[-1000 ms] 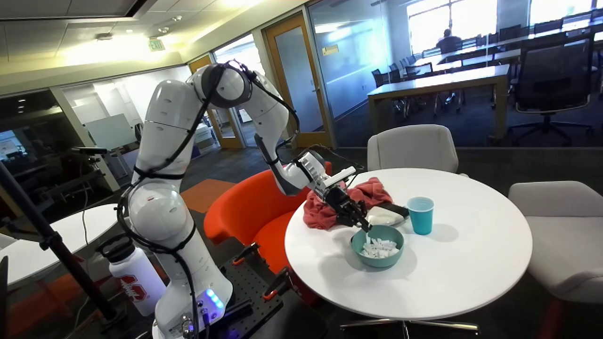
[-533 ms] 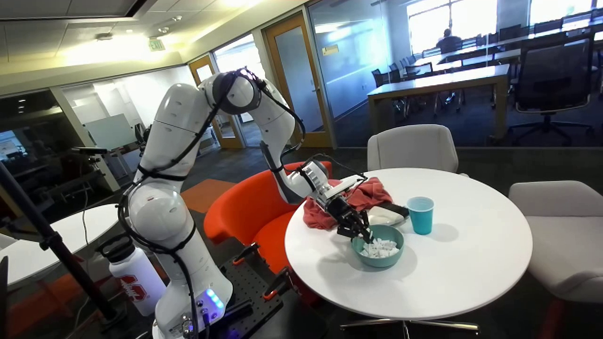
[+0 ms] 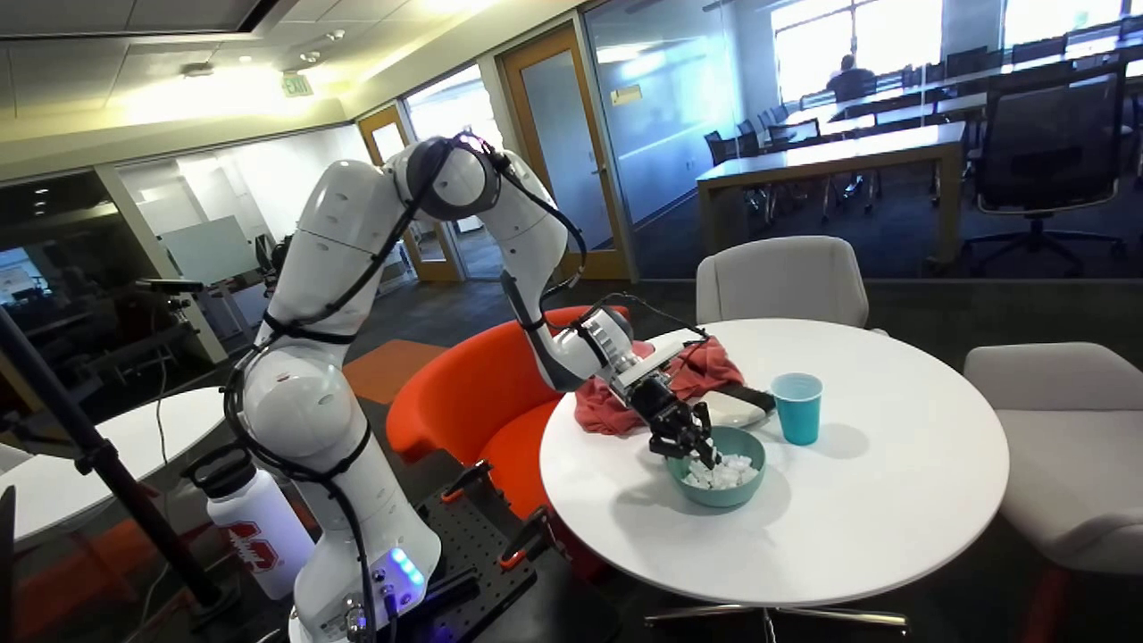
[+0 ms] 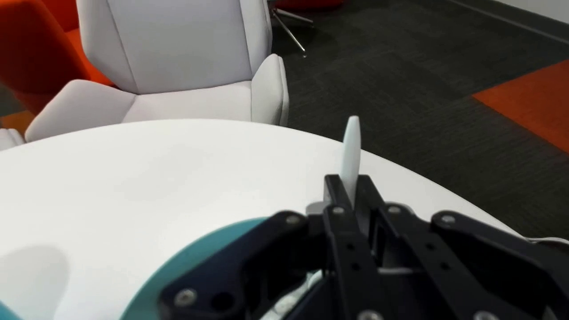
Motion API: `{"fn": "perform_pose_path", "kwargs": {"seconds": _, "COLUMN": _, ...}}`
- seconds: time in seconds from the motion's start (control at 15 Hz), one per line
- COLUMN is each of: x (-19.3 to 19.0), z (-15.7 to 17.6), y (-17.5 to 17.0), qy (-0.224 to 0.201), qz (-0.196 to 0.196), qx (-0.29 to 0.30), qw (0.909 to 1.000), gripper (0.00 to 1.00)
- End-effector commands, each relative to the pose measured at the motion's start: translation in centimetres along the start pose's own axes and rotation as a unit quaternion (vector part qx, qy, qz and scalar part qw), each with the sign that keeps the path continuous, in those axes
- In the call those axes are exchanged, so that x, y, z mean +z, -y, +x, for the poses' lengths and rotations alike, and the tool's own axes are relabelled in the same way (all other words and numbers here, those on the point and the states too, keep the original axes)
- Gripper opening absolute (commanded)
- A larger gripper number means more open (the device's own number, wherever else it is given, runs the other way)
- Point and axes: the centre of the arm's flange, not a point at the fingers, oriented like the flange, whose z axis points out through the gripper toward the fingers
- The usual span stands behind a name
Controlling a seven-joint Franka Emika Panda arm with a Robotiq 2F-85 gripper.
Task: Use the spoon to stir the contents of the bowl
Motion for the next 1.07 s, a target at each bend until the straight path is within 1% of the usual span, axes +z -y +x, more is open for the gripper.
{"fn": "perform_pose_path", "kwargs": {"seconds": 0.0, "x": 0.1, "z": -0.5, "y": -1.3, "qy": -0.001, "qz": -0.008, "qx": 0.037, "qw": 0.9993, "gripper": 0.03}}
{"fn": "perform_pose_path", "kwargs": {"seconds": 0.67, "x": -0.2, "z": -0.3, "y": -6.2, "qy": 0.008, "qz": -0.012, "qx": 0.061, "qw": 0.9981, "gripper": 0.03}}
{"fn": "perform_pose_path", "kwargs": {"seconds": 0.87, "x": -0.6, "z": 0.7, "y": -7.4, "qy": 0.001, "qz": -0.015, "qx": 0.055, "qw": 0.9984, "gripper": 0.03}}
{"fn": "perform_pose_path", "kwargs": {"seconds": 1.0, "x": -1.2, "z": 1.6, "y": -7.7, "qy": -0.006, "qz": -0.019, "qx": 0.039, "qw": 0.9990, "gripper": 0.03}}
